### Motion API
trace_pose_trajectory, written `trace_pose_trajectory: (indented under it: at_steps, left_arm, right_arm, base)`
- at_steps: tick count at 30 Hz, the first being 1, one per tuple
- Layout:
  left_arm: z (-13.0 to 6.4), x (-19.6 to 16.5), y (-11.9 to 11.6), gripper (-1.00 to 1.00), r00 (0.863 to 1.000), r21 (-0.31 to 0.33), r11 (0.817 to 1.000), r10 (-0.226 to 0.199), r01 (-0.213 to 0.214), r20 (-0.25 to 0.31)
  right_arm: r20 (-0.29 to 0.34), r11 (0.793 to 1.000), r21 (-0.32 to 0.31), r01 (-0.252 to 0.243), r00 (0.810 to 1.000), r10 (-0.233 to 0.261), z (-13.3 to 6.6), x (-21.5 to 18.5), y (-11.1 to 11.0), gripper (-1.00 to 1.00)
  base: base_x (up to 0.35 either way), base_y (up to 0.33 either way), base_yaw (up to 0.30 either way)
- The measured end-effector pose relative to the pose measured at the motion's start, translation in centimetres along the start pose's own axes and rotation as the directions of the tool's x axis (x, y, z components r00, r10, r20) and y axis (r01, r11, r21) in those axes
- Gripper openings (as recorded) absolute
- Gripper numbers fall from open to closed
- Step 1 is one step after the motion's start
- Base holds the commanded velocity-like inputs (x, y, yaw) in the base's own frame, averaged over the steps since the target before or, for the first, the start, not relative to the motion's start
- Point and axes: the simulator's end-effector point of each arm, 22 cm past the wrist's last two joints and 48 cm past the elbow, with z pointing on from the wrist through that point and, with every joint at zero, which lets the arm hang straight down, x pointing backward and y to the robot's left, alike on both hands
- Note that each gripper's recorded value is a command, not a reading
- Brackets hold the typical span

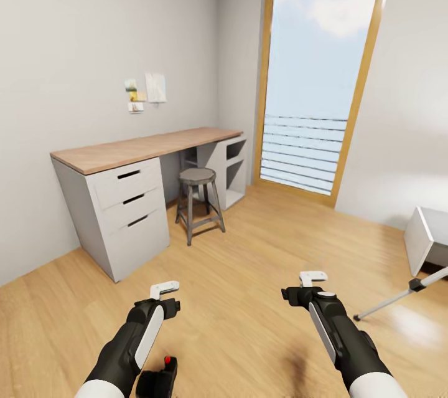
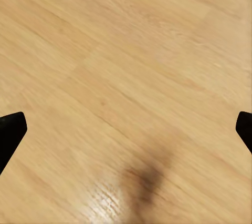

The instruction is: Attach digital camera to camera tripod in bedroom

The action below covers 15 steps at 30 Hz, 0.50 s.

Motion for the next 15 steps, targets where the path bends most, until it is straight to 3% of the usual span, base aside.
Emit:
trace_pose_trajectory:
  at_steps: [15]
  left_arm:
    - [2.3, 2.6, 0.4, 1.00, 0.999, -0.011, 1.000, 0.001, -0.002, -0.052]
  right_arm:
    - [-0.053, 1.000, -0.002, 0.002, 0.999, -0.002, 2.0, 3.0, 0.1, 1.00]
  base:
    - [0.000, 0.000, 0.000]
